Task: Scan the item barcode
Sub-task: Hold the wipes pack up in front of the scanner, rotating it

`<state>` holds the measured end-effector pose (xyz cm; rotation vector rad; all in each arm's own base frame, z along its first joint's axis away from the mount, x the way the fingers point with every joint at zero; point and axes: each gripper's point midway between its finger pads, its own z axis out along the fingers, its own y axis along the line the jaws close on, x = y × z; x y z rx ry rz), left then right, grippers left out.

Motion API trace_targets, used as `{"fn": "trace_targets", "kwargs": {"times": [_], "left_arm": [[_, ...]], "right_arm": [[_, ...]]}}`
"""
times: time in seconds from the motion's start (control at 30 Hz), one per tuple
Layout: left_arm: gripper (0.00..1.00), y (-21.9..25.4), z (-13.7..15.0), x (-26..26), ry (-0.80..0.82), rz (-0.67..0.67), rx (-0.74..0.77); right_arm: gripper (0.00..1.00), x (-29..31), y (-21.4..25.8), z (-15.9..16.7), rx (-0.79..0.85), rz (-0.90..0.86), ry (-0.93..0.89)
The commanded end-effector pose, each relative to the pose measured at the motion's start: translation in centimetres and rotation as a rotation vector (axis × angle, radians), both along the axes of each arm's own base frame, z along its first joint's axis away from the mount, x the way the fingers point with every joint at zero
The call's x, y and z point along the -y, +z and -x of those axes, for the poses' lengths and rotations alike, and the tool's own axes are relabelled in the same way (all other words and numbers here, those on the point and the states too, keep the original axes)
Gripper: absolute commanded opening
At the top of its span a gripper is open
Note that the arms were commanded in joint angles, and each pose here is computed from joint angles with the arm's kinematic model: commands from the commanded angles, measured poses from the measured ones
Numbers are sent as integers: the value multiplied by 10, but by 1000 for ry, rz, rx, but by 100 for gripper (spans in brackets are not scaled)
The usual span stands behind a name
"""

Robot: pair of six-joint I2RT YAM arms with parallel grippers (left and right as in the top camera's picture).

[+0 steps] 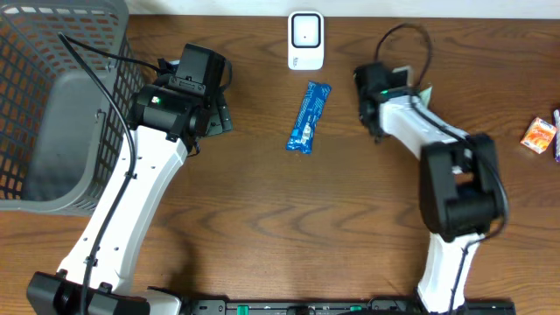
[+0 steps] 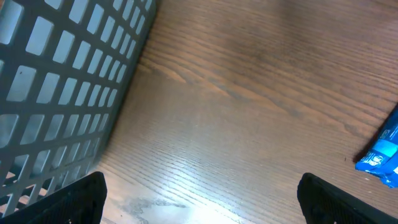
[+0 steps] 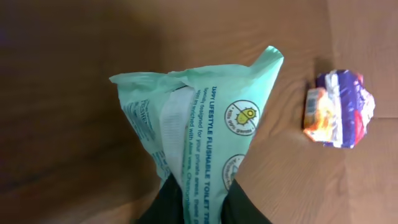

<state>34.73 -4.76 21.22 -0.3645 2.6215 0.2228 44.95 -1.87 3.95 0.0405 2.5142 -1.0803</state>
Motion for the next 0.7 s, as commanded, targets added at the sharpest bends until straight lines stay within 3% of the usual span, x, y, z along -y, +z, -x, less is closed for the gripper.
{"fn": "trace_targets", "kwargs": {"times": [0.0,0.07,0.3,0.67], "left_arm": [[98,0,0,-2,12,-3,1],[98,0,0,-2,12,-3,1],[98,0,0,-2,12,-3,1],[98,0,0,-2,12,-3,1]], "right_arm": [[14,-19,9,-2,30,61,33],[19,-40,5,-3,28,15,81],[70,-115,-2,-4,37,-227,214],[87,-106,82,-16,216,-434,179]]}}
